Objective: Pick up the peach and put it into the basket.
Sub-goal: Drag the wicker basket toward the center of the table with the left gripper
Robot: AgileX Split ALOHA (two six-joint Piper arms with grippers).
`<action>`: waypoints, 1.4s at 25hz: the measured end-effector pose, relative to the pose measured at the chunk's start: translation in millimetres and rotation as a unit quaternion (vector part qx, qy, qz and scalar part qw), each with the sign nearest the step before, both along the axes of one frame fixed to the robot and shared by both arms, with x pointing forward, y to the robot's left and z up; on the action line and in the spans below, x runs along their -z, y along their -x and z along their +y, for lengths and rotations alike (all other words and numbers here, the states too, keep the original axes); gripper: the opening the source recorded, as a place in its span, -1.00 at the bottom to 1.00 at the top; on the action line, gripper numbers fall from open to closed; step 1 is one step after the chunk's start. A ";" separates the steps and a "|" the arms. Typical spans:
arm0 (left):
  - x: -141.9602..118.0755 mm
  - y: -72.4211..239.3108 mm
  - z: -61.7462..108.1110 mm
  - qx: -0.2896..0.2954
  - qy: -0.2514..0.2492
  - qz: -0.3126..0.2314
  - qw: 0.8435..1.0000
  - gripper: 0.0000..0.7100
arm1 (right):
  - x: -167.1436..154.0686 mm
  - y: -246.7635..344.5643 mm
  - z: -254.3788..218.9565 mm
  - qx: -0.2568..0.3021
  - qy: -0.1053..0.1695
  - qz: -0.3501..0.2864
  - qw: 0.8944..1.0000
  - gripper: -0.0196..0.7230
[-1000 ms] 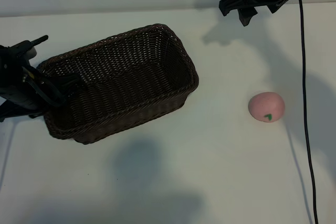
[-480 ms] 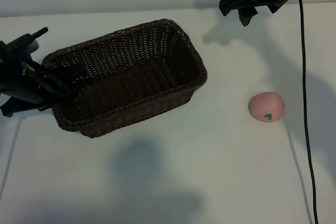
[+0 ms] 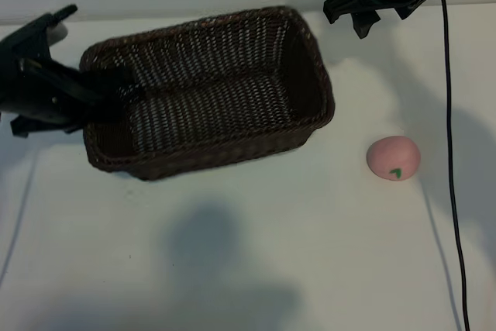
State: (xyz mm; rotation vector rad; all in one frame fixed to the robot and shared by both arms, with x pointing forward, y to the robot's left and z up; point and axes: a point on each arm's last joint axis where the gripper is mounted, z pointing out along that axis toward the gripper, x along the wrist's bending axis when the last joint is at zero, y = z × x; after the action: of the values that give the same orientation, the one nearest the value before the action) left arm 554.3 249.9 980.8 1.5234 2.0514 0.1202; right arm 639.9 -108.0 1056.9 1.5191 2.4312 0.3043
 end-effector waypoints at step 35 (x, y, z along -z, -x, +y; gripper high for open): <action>53.9 -100.7 -41.4 0.111 -0.012 0.062 0.992 -0.74 | 0.0 0.0 0.0 0.000 0.000 0.000 1.000 0.58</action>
State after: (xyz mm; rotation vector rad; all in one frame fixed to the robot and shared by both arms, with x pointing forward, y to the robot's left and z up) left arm 655.1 208.5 927.0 1.8014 1.9633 -0.0372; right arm 639.9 -108.0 1056.9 1.5181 2.4317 0.3042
